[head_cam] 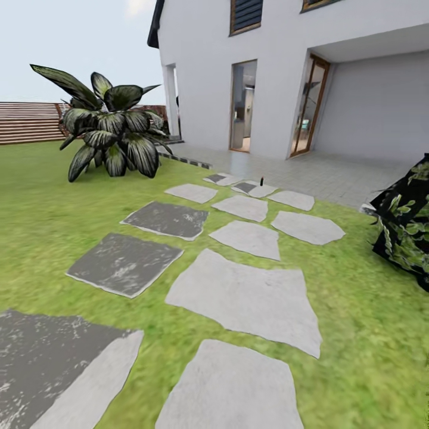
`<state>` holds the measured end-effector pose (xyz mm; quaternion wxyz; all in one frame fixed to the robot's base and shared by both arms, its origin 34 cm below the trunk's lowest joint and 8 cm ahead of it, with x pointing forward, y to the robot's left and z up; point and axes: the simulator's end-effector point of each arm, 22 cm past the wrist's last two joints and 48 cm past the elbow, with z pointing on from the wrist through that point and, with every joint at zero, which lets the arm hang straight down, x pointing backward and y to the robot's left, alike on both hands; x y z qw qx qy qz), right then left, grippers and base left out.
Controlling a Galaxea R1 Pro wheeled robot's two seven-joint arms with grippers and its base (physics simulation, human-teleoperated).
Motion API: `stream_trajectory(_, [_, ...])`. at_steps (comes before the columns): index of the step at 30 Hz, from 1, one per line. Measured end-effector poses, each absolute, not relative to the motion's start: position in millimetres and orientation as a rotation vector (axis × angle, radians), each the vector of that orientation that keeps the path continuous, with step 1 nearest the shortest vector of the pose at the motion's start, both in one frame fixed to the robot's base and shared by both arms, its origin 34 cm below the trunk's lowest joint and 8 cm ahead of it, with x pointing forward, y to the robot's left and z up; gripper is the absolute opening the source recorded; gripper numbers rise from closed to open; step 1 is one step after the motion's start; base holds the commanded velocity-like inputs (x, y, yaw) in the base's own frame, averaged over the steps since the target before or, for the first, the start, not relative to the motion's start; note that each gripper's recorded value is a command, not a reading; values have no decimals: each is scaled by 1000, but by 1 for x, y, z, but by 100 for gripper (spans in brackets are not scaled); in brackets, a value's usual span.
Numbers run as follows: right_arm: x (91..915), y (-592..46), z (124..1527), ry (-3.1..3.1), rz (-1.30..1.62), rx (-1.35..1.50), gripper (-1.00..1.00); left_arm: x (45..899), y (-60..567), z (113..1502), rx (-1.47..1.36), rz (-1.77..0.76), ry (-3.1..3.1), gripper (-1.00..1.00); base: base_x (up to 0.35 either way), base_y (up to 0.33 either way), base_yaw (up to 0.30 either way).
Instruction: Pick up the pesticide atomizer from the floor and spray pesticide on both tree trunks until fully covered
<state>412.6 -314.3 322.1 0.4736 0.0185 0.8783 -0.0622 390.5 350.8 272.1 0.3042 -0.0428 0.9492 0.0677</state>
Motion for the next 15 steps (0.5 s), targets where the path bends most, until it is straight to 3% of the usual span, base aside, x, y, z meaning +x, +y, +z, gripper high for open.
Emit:
stream_trajectory(4, [412,-314,322,2149,-152,45,100,391,351,272,-113,179,2514,100,339,0,-99])
stream_trajectory(15, [412,-314,322,2149,-152,45,100,391,351,272,-113,179,2514,100,339,0,-5])
